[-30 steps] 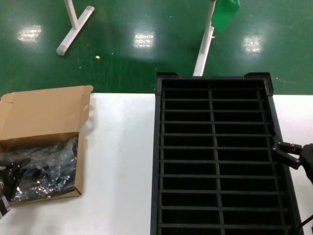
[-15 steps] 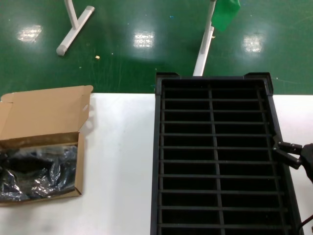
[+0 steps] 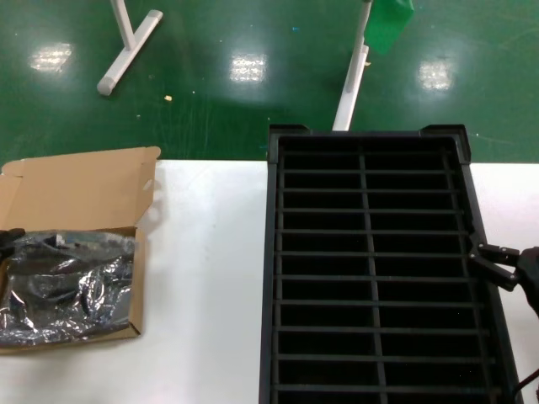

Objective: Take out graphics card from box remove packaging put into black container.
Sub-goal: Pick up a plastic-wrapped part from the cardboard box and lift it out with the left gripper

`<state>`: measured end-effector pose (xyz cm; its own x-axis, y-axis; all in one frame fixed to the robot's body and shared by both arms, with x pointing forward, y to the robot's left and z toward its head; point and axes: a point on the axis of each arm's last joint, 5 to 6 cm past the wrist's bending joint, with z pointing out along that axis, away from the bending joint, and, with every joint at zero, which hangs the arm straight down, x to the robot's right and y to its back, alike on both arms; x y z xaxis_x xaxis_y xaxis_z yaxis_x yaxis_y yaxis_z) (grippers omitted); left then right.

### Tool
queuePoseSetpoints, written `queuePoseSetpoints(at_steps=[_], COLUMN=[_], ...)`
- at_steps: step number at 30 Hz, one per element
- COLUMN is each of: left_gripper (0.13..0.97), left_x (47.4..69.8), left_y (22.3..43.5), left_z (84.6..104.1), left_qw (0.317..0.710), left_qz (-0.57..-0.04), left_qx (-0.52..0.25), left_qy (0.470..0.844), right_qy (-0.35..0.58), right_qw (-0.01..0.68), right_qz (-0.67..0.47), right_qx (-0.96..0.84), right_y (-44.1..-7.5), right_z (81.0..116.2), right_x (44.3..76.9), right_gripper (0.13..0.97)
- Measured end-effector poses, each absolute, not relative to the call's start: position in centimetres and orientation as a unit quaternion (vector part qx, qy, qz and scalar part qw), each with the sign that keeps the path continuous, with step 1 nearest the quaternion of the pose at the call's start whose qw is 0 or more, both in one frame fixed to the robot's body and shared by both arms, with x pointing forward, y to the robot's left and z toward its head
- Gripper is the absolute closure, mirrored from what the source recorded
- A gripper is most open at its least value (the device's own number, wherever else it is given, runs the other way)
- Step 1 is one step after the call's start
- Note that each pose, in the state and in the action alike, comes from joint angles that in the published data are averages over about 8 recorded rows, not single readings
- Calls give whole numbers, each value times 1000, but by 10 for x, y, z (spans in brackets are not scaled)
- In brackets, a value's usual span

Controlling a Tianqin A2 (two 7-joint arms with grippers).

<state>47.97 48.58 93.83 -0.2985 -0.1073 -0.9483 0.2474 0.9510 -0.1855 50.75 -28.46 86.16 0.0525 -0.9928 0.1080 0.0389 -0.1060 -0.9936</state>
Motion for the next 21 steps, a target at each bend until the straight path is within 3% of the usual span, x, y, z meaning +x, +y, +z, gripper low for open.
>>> queuePoseSetpoints(at_steps=[13, 21], left_gripper=[955, 955], left_x=[454, 456], left_y=[446, 411], left_z=[999, 1014], left_qw=[574, 557], left_qz=[-183, -221], left_qx=[123, 155], left_qy=[788, 786], right_qy=[450, 450], right_qw=[495, 495], right_qz=[-521, -521], right_qx=[-530, -530], right_y=[-285, -285], right_z=[862, 862], right_x=[508, 508], right_gripper=[130, 130])
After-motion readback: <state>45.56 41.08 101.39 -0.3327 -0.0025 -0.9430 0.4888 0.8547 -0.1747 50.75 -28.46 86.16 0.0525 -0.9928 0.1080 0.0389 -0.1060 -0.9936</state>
